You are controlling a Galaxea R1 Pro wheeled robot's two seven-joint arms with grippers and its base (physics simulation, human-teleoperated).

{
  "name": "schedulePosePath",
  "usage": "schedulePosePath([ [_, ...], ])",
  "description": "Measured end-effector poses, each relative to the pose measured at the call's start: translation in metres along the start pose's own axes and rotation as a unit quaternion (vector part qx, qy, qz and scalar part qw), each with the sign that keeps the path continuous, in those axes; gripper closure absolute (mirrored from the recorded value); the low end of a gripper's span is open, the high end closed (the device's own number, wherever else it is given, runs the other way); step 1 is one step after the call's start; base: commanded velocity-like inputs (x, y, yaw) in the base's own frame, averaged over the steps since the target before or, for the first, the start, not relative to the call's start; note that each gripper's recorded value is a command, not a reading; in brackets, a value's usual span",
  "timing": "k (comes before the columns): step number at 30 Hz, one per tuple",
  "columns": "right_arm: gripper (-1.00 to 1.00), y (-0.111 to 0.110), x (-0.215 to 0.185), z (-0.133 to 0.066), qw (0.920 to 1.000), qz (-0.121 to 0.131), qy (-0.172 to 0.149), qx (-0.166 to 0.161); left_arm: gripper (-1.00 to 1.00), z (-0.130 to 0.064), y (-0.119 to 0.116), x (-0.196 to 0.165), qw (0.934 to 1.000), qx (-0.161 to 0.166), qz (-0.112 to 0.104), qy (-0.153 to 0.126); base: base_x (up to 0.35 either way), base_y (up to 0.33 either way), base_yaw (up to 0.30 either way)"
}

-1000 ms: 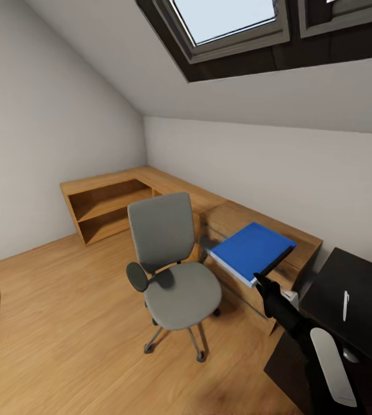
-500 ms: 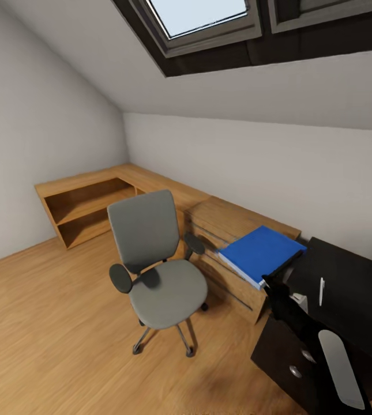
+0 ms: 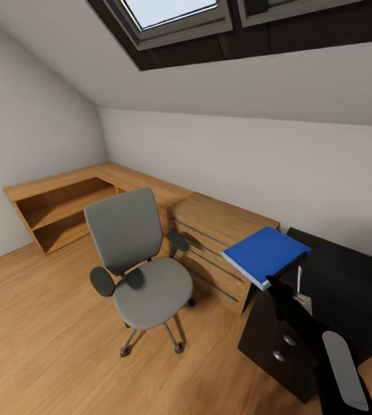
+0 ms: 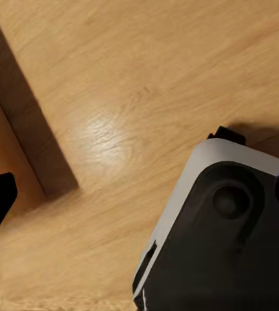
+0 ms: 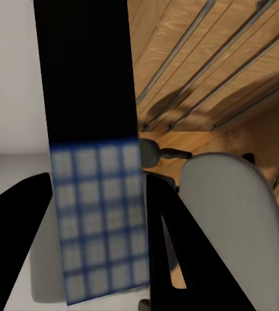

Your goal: In the bedroom, organize the workspace by keeping the computer under the desk, ensuring the monitor is on the desk, placing the keyboard on the desk next to the monitor, placing the mouse on the desk next to the keyboard, moving the folder from the swivel chair onto the desk next to the mouse, stacking the notebook on top of the folder with the pen on top of the notebook, and positioning the swivel chair next to the desk.

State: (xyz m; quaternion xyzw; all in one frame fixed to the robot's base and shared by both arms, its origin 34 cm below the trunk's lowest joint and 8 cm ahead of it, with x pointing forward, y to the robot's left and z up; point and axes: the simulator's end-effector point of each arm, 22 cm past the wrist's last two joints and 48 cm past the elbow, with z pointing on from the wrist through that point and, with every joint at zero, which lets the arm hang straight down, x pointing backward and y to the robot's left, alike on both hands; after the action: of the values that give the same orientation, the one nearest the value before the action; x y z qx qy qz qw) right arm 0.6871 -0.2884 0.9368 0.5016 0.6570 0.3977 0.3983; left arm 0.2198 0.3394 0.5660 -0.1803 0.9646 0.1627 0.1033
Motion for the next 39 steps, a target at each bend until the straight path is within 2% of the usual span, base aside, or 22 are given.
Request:
schedulePosePath([
  [1, 1.00, 0.000, 0.001, 0.000, 1.0000, 0.001, 0.001, 0.000, -1.00, -0.001, 0.003, 0.010, 0.9999, -0.004, 0.003, 0.010, 0.000, 0.000, -0.211],
  [6, 1.00, -0.003, 0.002, 0.002, 1.0000, 0.002, 0.002, 0.003, -1.00, -0.002, 0.006, 0.019, 0.9997, -0.007, 0.007, 0.020, 0.000, 0.000, -0.211],
  [25, 1.00, -0.013, 0.014, 0.008, 0.9998, -0.002, 0.014, 0.013, -1.00, -0.004, 0.004, 0.030, 0.9994, -0.007, 0.011, 0.033, 0.000, 0.000, -0.211],
  [39, 1.00, -0.022, 0.009, 0.010, 0.9997, -0.004, 0.010, 0.022, -1.00, -0.004, 0.006, 0.036, 0.9990, -0.010, 0.014, 0.040, 0.000, 0.000, -0.206],
])
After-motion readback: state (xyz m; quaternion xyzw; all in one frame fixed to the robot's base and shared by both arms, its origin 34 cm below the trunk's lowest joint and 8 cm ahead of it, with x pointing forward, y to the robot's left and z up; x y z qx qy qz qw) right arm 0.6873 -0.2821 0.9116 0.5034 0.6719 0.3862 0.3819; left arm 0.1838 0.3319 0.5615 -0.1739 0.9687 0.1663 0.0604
